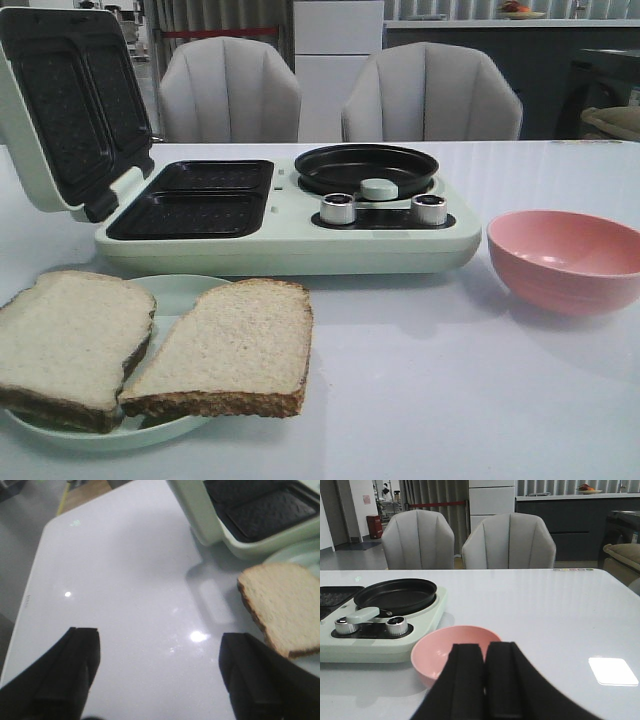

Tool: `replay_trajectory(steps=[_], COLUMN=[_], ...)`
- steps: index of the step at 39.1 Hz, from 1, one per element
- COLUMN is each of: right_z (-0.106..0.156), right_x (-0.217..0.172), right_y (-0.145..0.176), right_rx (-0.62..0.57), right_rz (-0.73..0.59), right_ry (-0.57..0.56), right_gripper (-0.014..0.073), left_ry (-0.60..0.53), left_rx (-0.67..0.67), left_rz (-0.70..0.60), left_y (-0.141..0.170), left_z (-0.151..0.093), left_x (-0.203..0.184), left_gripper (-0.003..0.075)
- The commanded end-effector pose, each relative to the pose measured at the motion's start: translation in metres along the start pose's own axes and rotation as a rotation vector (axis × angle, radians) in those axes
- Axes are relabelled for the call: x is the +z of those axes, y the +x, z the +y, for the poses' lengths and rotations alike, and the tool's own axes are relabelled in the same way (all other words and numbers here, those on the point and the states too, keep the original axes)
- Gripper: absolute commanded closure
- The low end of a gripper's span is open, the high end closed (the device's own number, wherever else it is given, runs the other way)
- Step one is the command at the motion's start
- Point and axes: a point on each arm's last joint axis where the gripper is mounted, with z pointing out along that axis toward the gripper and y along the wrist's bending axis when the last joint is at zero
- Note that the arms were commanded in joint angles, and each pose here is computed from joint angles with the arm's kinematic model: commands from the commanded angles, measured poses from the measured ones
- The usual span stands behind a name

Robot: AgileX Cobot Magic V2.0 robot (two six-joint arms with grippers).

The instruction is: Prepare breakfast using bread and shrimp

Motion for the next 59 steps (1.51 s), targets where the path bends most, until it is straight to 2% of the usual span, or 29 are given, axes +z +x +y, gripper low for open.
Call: replay_trajectory(steps=[1, 4, 12, 16, 24, 37, 53, 55, 59], right_z=[0.001, 0.001, 0.001, 0.001, 0.001, 0.001, 0.001, 0.001, 0.001], right_x=[-0.003, -0.003, -0.003, -0.003, -0.003, -0.003, -0.003, -0.003, -0.003], right_y=[-0.015, -0.015, -0.015, -0.015, -0.015, -0.015, -0.015, -0.015, -0.015], right_rx=[-0.008, -0.008, -0.008, -0.008, -0.008, -0.008, -0.008, -0.008, -0.008], right_rz=[-0.122, -0.122, -0.122, -0.122, -0.122, -0.122, -0.122, -0.122, -0.122], right_ry=[-0.006, -0.006, -0.006, -0.006, -0.006, -0.006, -0.006, -0.006, -0.006], right_gripper=[0.0452, 0.0452, 0.0452, 0.0452, 0.0452, 0.0452, 0.0452, 0.0452, 0.0452], left_ry=[0.059, 0.130, 0.324, 0.349, 0.346, 0.291, 0.320, 0.318, 0.318], left_rx=[0.177, 0.331, 0.622, 0.765, 0.933, 1.095, 1.229, 1.247, 1.262], left_rz=[-0.032, 0.004, 0.122, 0.200, 0.305, 0.348, 0.372, 0.374, 0.379], left_y=[-0.018, -0.021, -0.021, -0.015, -0.006, -0.018, -0.012, -0.011, -0.009], left_z=[-0.005, -0.017, -0.060, -0.076, -0.091, -0.103, -0.118, -0.118, -0.118], left_x=[0.012, 0.025, 0.057, 0.073, 0.099, 0.130, 0.154, 0.155, 0.158], left_gripper=[0.0170, 0.0170, 0.0170, 0.0170, 0.0170, 0.0170, 0.0170, 0.0181, 0.0255])
